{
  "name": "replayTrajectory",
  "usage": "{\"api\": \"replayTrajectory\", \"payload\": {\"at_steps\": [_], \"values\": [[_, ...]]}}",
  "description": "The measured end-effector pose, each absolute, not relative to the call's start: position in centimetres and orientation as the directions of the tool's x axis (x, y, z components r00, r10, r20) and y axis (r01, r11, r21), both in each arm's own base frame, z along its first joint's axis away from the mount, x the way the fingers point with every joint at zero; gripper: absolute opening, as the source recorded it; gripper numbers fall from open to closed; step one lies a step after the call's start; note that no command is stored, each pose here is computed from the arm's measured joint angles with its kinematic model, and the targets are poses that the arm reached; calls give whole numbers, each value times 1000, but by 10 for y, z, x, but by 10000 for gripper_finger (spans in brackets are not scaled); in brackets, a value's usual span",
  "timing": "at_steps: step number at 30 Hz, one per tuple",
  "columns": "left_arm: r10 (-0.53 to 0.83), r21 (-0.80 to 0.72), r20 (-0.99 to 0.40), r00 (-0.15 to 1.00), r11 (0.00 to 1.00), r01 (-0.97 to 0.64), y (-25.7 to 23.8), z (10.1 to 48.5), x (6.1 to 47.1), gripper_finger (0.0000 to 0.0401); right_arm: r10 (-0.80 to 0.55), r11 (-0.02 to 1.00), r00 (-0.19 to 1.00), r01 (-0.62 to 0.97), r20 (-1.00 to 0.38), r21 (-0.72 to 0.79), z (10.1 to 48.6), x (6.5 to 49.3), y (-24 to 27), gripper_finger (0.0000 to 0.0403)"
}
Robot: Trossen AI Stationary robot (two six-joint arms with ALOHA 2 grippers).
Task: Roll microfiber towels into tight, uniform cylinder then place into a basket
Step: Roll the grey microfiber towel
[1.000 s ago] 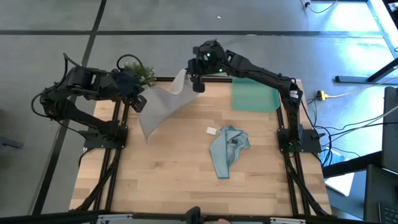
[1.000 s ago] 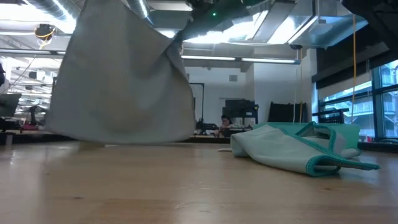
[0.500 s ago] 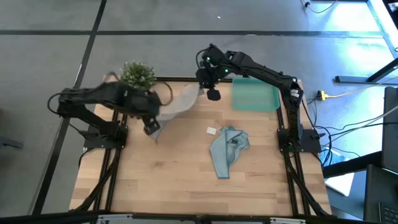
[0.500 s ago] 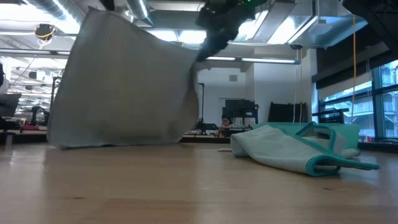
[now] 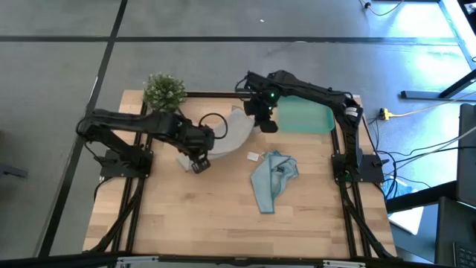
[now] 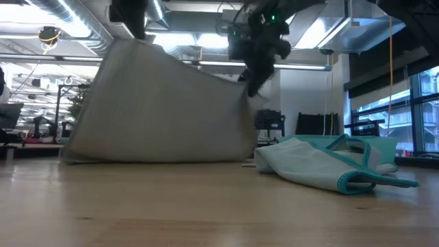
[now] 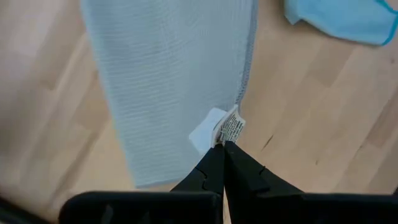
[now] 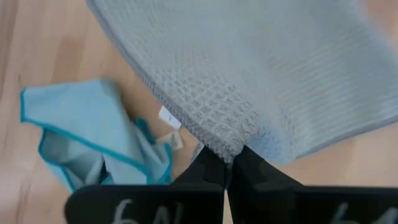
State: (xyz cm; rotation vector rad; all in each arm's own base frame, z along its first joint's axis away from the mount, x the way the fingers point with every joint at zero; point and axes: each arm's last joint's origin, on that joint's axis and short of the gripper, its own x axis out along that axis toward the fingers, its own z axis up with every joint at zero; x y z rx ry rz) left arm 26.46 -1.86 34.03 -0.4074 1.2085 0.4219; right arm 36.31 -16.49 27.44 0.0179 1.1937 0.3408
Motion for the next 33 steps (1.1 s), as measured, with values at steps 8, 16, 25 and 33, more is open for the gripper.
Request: {"api": "replayTrajectory", "payload": {"at_steps": [8, 16, 25, 33], "values": [[8, -173, -939, 345, 853, -492, -22, 296, 280, 0, 312, 935, 240, -251, -919, 252, 240, 360, -153, 0], [-65, -259, -917, 393, 846, -465, -30, 249, 284, 0, 322, 924, 147, -263, -935, 277, 213, 357, -134, 0], [-76, -270, -908, 412, 858, -437, -38, 239, 285, 0, 278, 924, 122, -305, -953, 231, 211, 363, -119, 18], [-62, -308, -879, 473, 830, -464, -38, 242, 291, 25, 283, 917, 119, -326, -952, 231, 211, 366, -111, 53]]}}
